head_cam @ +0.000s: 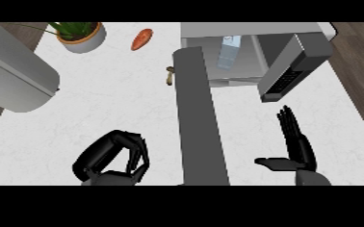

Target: Pick up the milk, place it into the microwave and close the microwave

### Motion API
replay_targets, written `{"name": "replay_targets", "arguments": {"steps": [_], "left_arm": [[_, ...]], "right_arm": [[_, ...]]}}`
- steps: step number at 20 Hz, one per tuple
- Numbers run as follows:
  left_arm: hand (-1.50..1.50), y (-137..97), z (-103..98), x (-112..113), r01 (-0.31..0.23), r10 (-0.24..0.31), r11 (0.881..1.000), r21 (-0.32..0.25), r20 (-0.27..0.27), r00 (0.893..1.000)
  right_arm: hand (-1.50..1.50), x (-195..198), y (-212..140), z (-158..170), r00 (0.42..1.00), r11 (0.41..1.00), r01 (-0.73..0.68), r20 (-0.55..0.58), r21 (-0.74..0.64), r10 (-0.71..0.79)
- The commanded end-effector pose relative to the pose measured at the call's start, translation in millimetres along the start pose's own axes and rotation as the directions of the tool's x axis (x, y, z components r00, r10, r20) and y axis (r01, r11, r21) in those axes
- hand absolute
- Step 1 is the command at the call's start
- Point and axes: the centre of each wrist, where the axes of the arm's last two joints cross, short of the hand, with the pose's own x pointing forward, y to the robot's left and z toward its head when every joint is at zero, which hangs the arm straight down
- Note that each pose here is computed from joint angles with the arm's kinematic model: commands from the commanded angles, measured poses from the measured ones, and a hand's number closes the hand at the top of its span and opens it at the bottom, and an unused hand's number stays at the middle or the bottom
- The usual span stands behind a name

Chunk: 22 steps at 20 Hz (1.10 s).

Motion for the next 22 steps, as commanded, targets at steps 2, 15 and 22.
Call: {"name": "replay_targets", "arguments": {"steps": [2,15,22], "left_arm": [[1.5,-17.3,-30.9,-14.6,0.065,-0.066,0.994,-0.082,-0.001,0.998],[1.5,-97.8,-82.0,-43.0,0.089,-0.091,0.976,-0.198,0.0,0.996],[1.5,-143.4,-86.5,-52.3,0.072,-0.08,0.976,-0.204,-0.035,0.996]], "right_arm": [[-1.5,9.2,-39.7,44.2,0.998,1.0,0.029,0.051,-0.013,-0.028],[-1.5,70.1,-64.8,103.0,0.977,0.993,0.086,0.188,0.076,-0.099],[-1.5,114.0,-49.4,77.3,0.952,0.96,0.151,0.227,0.237,-0.206]]}}
